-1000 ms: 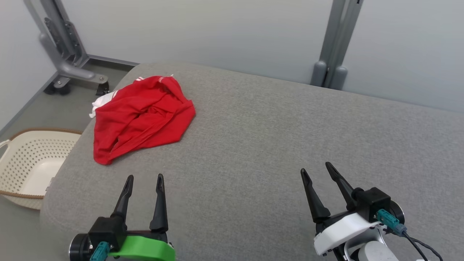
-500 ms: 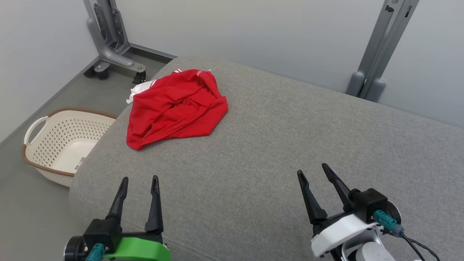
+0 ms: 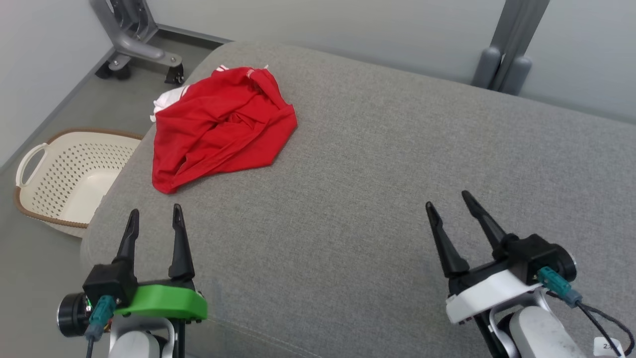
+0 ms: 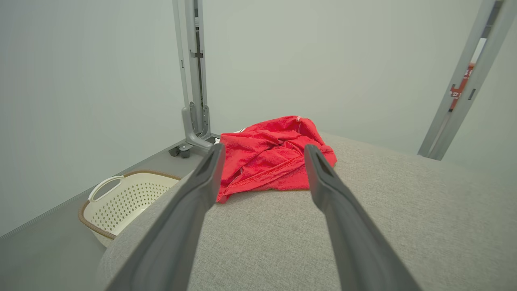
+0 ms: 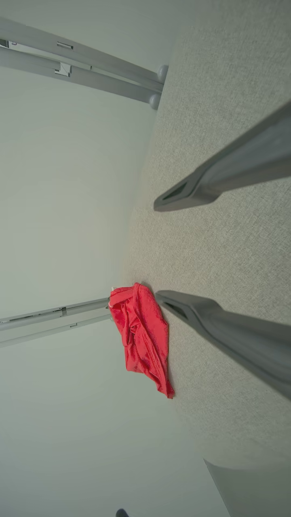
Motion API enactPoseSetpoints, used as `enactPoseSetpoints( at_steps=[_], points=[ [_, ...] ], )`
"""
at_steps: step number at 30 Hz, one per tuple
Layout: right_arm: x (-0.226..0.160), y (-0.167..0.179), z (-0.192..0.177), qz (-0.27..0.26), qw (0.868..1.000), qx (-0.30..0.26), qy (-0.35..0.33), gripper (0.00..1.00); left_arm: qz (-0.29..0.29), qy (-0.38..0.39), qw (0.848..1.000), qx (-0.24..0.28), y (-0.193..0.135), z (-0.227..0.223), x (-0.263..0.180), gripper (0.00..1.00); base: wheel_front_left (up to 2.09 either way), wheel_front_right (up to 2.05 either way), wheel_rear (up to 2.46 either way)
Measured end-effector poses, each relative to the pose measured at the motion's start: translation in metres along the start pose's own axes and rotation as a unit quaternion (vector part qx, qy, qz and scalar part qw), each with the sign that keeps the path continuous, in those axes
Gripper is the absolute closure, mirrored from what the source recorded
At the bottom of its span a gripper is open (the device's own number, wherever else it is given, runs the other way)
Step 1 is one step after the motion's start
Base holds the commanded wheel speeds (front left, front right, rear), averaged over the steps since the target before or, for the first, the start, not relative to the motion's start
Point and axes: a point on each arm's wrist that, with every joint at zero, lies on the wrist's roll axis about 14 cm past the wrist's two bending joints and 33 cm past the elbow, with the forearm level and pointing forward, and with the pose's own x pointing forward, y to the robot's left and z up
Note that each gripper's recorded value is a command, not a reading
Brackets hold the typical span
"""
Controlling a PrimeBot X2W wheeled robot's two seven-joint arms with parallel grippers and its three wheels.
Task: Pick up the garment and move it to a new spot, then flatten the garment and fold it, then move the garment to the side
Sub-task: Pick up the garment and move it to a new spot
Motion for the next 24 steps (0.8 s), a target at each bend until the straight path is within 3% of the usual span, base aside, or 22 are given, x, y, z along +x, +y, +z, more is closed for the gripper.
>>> enactPoseSetpoints(
  at_steps=[9, 18, 24],
  points=[
    [0.007, -0.056, -0.002, -0.023, 0.999, -0.026, -0.008, 0.00, -0.001, 0.100, 0.993, 0.055, 0.008, -0.052, 0.065, 0.00, 0.00, 0.00, 0.00],
    [0.006, -0.101, -0.015, -0.059, 0.998, -0.006, 0.007, 0.00, -0.016, 0.210, 0.972, 0.104, 0.004, -0.097, 0.128, 0.00, 0.00, 0.00, 0.00],
    [-0.002, -0.120, -0.030, -0.070, 0.997, -0.008, 0.028, 0.00, -0.006, 0.285, 0.949, 0.137, 0.005, -0.132, 0.151, 0.00, 0.00, 0.00, 0.00]
  ],
)
